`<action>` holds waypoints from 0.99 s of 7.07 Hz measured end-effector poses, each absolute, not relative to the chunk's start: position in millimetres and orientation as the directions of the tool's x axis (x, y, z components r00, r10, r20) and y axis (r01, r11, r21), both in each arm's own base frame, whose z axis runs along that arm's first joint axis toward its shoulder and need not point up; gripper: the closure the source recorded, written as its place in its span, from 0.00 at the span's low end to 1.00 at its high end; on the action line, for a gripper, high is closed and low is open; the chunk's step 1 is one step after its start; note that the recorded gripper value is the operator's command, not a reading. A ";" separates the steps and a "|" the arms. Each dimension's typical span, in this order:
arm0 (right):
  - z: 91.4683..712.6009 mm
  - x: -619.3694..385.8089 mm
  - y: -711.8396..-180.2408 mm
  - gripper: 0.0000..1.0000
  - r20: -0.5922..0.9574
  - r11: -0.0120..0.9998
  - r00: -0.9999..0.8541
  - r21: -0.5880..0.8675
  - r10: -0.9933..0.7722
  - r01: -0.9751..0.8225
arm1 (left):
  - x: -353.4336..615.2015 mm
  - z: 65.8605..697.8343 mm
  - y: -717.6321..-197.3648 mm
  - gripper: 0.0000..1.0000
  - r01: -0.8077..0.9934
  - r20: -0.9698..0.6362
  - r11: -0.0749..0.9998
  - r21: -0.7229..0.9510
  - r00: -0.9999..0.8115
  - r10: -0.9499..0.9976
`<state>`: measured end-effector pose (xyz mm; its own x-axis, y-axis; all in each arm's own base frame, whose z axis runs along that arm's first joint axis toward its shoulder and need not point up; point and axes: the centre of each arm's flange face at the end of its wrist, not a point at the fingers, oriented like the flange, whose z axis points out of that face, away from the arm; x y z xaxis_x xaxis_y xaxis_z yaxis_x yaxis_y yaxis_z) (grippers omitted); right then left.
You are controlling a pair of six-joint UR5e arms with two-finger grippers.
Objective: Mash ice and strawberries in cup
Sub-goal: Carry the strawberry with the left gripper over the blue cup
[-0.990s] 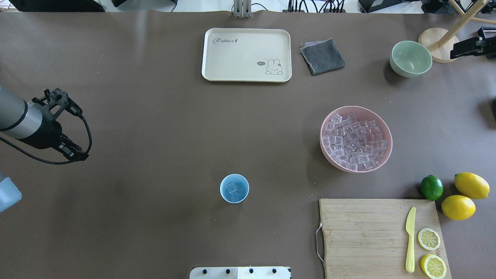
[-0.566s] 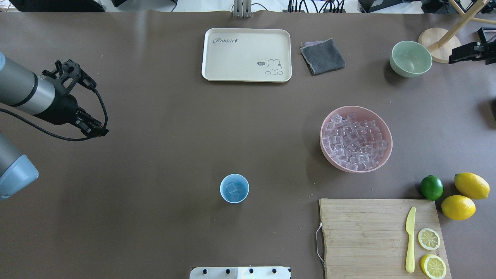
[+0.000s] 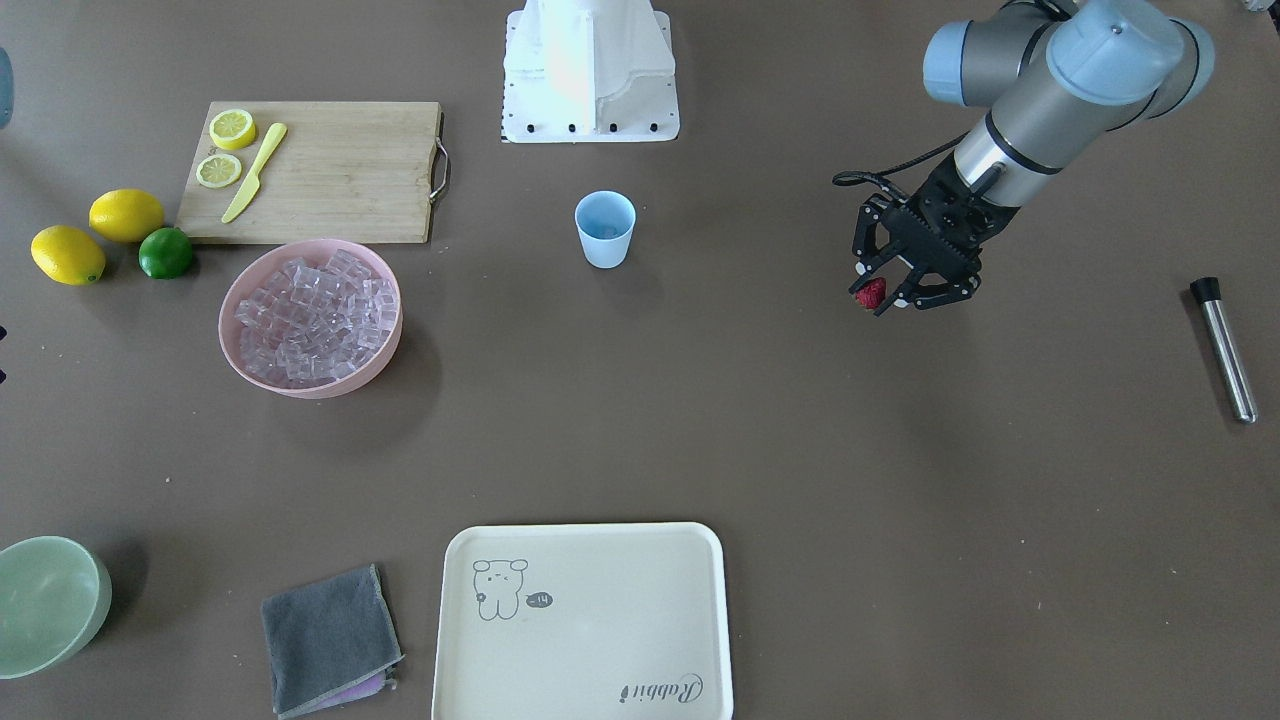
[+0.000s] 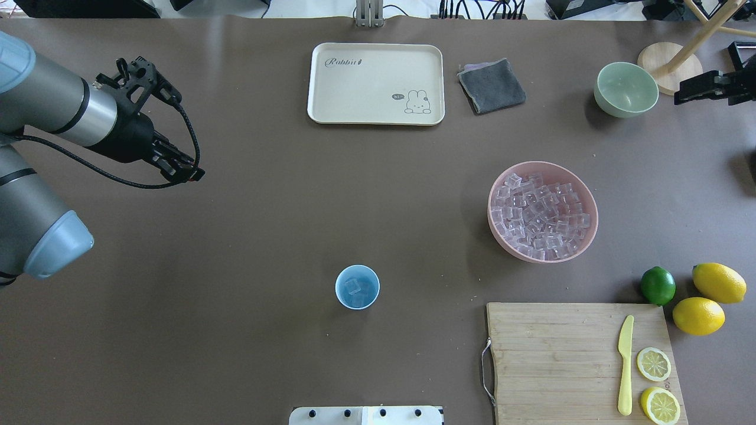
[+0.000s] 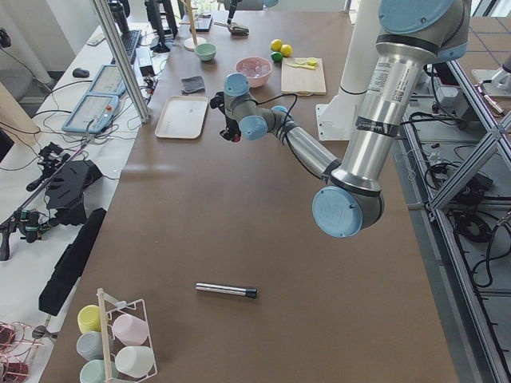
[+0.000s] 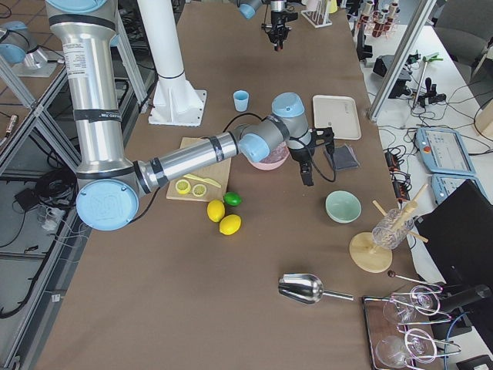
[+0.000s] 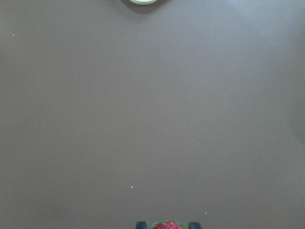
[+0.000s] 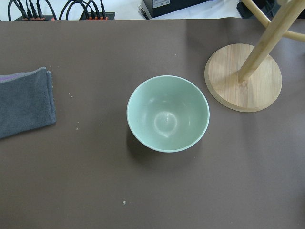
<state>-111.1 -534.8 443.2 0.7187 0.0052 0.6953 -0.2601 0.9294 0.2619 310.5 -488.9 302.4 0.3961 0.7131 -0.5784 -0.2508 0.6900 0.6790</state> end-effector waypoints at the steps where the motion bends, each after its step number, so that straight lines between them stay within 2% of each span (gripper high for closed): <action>1: 440.4 -118.8 -533.9 0.00 0.699 0.932 0.715 0.263 -0.006 -0.249 | 314.2 287.2 -487.4 1.00 -0.225 -0.574 0.672 0.705 0.374 0.728; 3: 438.9 -126.3 -529.7 0.00 0.701 0.935 0.713 0.263 -0.016 -0.238 | 327.1 268.0 -474.2 1.00 -0.161 -0.584 0.648 0.744 0.315 0.748; 7: 449.4 -125.0 -525.6 0.00 0.693 0.939 0.721 0.250 -0.003 -0.236 | 395.8 236.4 -415.0 1.00 -0.103 -0.604 0.624 0.775 0.171 0.778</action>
